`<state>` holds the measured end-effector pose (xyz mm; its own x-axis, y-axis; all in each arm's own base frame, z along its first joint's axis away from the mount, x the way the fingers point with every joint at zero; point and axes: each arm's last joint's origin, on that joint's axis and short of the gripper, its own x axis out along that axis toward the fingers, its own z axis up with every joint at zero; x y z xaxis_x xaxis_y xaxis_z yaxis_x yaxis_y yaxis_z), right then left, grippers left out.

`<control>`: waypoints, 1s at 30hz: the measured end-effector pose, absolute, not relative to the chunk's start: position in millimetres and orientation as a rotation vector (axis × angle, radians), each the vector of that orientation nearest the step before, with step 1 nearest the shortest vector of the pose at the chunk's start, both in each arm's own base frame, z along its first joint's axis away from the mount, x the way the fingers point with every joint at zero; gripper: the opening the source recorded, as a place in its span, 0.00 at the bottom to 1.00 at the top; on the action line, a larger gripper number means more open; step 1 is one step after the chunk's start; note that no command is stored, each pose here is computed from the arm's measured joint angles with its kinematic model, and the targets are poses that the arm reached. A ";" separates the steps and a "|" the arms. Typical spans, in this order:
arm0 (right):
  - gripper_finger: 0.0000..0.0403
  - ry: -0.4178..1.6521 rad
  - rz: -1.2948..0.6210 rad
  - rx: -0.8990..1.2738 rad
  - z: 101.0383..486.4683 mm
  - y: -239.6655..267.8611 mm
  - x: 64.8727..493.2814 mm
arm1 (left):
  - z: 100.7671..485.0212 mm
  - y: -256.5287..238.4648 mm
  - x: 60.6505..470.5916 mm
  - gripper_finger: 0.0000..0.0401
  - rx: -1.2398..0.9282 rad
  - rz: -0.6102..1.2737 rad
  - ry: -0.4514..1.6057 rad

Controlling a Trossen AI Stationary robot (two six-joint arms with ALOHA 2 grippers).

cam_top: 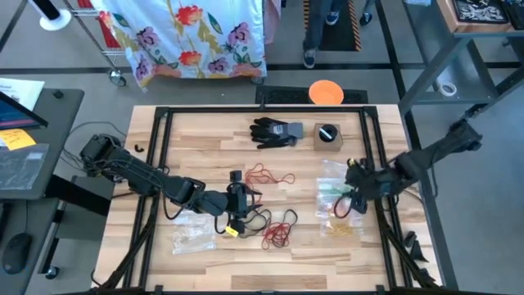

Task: Sort rubber bands
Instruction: Close the transparent zip bag containing the yellow rubber bands, then open the top transparent zip bag

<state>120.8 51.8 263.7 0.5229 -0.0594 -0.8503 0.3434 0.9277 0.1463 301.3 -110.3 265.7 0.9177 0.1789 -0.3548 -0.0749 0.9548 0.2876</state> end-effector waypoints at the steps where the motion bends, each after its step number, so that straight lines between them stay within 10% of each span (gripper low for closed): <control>1: 0.53 0.964 -0.229 0.308 272.4 50.8 123.0 | 265.8 -110.3 301.3 0.38 0.271 0.133 0.388; 14: 0.49 0.474 0.065 0.131 266.3 80.0 201.0 | 235.3 -102.8 280.1 0.38 0.105 0.244 0.716; 30: 0.45 0.445 0.094 -0.006 212.8 103.0 261.7 | 202.0 -101.8 213.2 0.35 0.007 0.555 1.200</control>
<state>261.7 103.0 212.8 0.8985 0.0898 -0.4297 -0.0925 0.9956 0.0147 213.2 -101.8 202.0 0.2467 0.4102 -0.8780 -0.4031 0.8673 0.2920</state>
